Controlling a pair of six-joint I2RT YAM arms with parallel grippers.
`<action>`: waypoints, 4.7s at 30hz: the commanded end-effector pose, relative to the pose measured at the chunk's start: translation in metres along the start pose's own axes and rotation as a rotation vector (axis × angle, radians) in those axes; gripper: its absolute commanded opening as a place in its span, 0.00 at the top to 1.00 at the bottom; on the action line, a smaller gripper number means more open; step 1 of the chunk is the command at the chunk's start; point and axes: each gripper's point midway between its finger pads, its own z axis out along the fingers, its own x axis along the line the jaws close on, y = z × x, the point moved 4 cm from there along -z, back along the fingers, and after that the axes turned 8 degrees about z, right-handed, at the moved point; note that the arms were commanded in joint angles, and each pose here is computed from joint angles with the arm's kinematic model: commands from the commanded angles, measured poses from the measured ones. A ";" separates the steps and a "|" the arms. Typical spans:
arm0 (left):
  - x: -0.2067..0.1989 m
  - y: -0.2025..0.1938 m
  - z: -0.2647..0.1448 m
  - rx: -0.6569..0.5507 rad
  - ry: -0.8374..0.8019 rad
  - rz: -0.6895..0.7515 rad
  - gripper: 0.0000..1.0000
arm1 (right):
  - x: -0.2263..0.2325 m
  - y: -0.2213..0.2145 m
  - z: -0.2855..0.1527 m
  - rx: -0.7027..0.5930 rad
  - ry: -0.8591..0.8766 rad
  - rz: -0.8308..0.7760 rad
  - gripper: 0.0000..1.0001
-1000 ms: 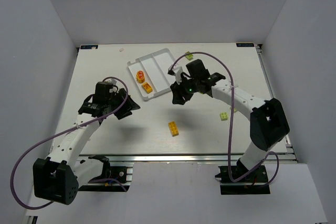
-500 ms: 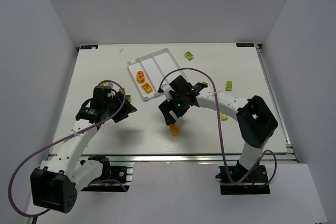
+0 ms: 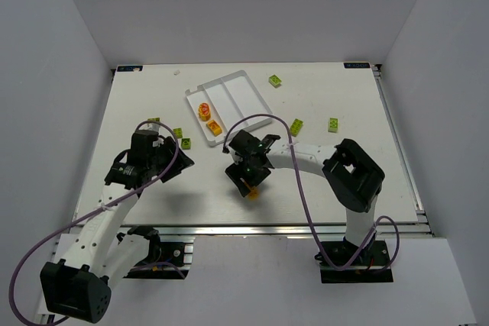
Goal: Sort the legos into containers by color
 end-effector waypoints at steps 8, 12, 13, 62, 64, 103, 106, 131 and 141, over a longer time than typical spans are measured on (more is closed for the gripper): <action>0.001 0.009 -0.010 -0.072 0.003 0.040 0.36 | -0.009 -0.008 0.005 0.022 -0.129 0.042 0.63; 0.002 0.011 -0.011 -0.087 0.010 0.045 0.35 | -0.011 0.017 -0.008 -0.103 -0.149 -0.062 1.00; 0.002 0.012 -0.011 -0.095 0.007 0.046 0.35 | -0.012 0.030 -0.018 -0.160 -0.147 -0.126 1.00; 0.030 0.083 0.108 -0.063 0.365 0.182 0.54 | -0.095 0.216 -0.169 -0.787 0.416 -0.249 0.50; 0.031 0.090 0.126 -0.024 0.391 0.212 0.40 | -0.103 0.197 -0.177 -0.757 0.460 -0.241 0.16; -0.148 0.182 0.173 -0.052 -0.381 0.264 0.91 | -0.217 0.129 -0.198 -0.760 0.224 0.007 0.95; -0.161 0.196 0.197 -0.047 -0.386 0.258 0.90 | -0.221 0.126 -0.195 -0.741 0.203 0.018 0.86; -0.134 0.175 0.242 0.039 -0.122 0.243 0.31 | -0.269 0.085 -0.127 -0.495 -0.054 0.490 0.44; -0.127 0.206 0.134 -0.202 -0.069 0.229 0.29 | -0.267 0.096 -0.096 -0.439 -0.081 0.664 0.23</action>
